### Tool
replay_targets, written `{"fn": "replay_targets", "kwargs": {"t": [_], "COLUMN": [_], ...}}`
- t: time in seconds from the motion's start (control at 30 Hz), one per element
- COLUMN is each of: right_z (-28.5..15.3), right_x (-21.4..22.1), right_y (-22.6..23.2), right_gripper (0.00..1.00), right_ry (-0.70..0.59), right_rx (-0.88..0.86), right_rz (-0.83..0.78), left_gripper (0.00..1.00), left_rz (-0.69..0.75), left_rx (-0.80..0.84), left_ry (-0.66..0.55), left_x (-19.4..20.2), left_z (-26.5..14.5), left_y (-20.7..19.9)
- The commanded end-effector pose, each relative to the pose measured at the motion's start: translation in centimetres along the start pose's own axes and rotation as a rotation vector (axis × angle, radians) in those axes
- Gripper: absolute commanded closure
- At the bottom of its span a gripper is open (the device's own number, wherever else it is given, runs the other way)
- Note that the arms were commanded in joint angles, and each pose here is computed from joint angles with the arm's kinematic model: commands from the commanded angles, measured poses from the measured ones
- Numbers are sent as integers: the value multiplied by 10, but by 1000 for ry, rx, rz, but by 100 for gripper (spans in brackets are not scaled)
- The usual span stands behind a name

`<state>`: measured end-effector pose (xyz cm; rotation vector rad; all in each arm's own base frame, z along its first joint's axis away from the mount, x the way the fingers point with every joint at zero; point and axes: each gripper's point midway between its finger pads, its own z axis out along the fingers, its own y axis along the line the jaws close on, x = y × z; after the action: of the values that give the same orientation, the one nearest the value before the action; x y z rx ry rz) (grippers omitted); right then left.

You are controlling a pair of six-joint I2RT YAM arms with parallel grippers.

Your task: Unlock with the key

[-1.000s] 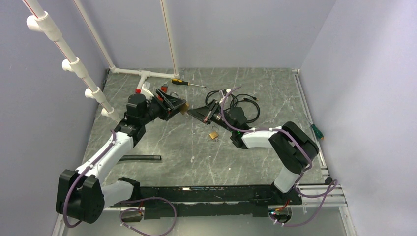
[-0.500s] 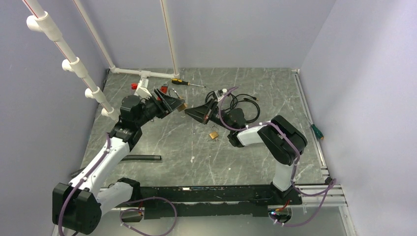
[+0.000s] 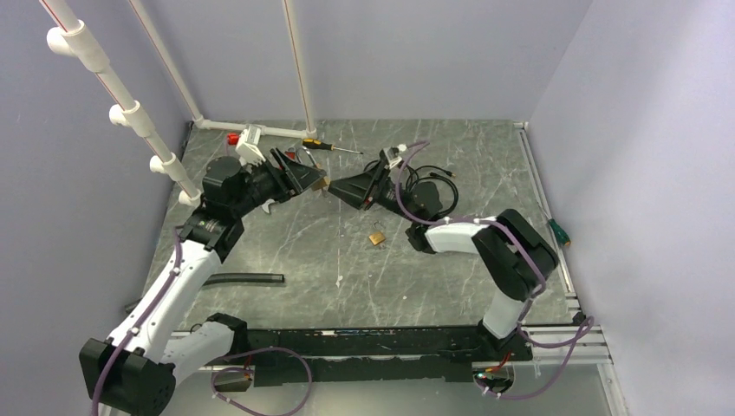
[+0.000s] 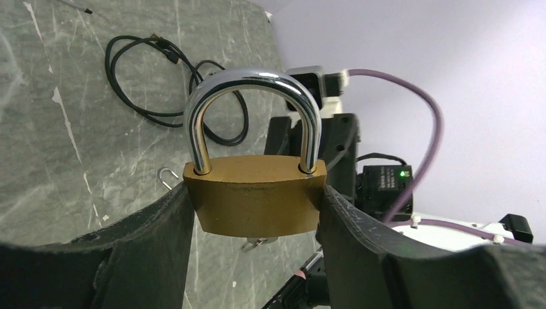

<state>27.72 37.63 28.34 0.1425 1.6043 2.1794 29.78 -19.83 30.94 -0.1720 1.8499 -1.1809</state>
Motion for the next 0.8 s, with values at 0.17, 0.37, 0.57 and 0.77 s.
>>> {"fn": "replay_targets", "kwargs": {"t": [0.17,0.37,0.57,0.77], "right_z": [-12,-26,-20,-9], "right_x": [-22,-15,11,15], "right_y": [3,-12,-19,-21], "right_gripper": [44,43,47,48], "right_ry": [-73,-71,-16,2], "right_rx": [215,428,462,450], "right_rz": [-417,-644,-783,-837], "left_gripper": [100,100,100,100], "left_rz": [-37,-143,-213,-227], "left_rx": [-44,-85,-94,-89], "left_ry": [-58,-68,-59,-41], "left_x": [-18,-14,-11,-8], "left_z": [-8,-4,2,4], "left_y": [-12,1,5,5]}}
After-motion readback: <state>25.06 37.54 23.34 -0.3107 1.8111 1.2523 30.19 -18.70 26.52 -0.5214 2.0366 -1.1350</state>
